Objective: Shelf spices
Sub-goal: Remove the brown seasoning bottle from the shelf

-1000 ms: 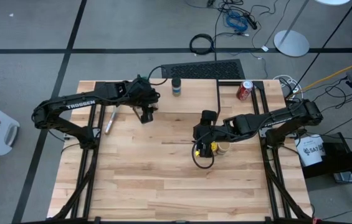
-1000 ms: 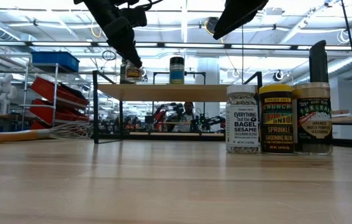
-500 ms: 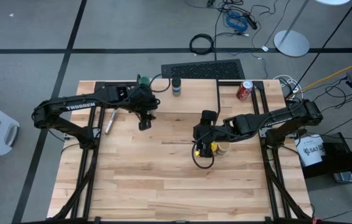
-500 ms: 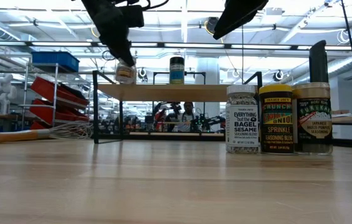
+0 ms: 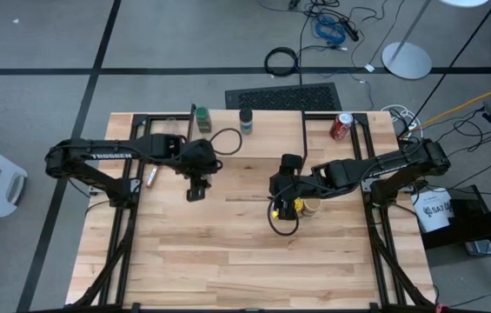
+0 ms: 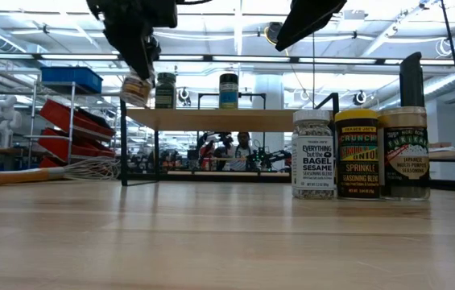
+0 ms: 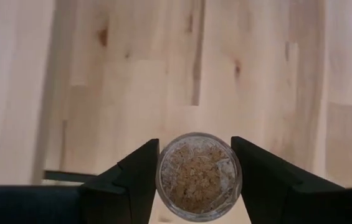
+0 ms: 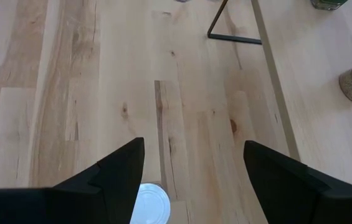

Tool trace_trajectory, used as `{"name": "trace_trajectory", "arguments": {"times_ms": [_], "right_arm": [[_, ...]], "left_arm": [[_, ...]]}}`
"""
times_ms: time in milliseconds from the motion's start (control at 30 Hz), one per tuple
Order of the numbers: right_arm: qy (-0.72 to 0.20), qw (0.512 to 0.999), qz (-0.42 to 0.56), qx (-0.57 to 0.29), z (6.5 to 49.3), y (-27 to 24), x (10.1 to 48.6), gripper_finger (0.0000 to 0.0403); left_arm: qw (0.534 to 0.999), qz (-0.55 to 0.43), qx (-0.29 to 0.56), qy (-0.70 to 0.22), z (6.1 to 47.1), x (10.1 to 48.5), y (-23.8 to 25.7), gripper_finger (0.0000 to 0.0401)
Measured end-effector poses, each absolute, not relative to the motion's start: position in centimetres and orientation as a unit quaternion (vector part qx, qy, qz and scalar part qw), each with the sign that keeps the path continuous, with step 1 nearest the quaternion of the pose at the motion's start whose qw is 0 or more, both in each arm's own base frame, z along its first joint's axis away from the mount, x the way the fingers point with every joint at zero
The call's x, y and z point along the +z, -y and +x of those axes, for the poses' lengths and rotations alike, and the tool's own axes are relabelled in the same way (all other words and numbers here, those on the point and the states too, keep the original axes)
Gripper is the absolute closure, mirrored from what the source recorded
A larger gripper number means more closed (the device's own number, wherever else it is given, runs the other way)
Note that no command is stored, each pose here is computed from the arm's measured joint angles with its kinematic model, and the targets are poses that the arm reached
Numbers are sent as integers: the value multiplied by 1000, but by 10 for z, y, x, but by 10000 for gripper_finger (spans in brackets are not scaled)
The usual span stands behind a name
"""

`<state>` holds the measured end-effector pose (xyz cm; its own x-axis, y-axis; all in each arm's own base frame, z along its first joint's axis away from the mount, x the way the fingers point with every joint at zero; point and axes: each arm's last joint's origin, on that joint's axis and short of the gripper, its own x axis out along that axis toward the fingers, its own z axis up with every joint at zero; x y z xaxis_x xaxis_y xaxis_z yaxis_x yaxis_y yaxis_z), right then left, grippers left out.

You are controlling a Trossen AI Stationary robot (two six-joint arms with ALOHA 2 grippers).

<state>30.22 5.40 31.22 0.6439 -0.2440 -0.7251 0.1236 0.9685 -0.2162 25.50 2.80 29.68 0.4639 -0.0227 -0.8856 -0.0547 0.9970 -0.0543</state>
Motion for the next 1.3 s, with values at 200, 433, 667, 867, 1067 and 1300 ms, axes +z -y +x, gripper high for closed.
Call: {"name": "trace_trajectory", "arguments": {"times_ms": [200,433,667,867,1067,1300], "right_arm": [[-410,904,-74,-102,302,-54,312,140],[-410,904,-74,-102,302,-54,312,140],[-410,903,-74,-102,302,-54,312,140],[-410,903,-74,-102,302,-54,312,140],[-410,904,-70,-103,302,-54,312,140],[-410,904,-70,-103,302,-54,312,140]], "left_arm": [[851,-38,-3,-525,255,296,-16,205],[836,-46,-5,-547,252,284,-6,205],[826,-45,2,-562,249,272,2,205],[809,-43,14,-585,243,256,6,205],[816,-43,21,-576,233,255,8,205],[853,-48,37,-518,212,268,7,205]]}}
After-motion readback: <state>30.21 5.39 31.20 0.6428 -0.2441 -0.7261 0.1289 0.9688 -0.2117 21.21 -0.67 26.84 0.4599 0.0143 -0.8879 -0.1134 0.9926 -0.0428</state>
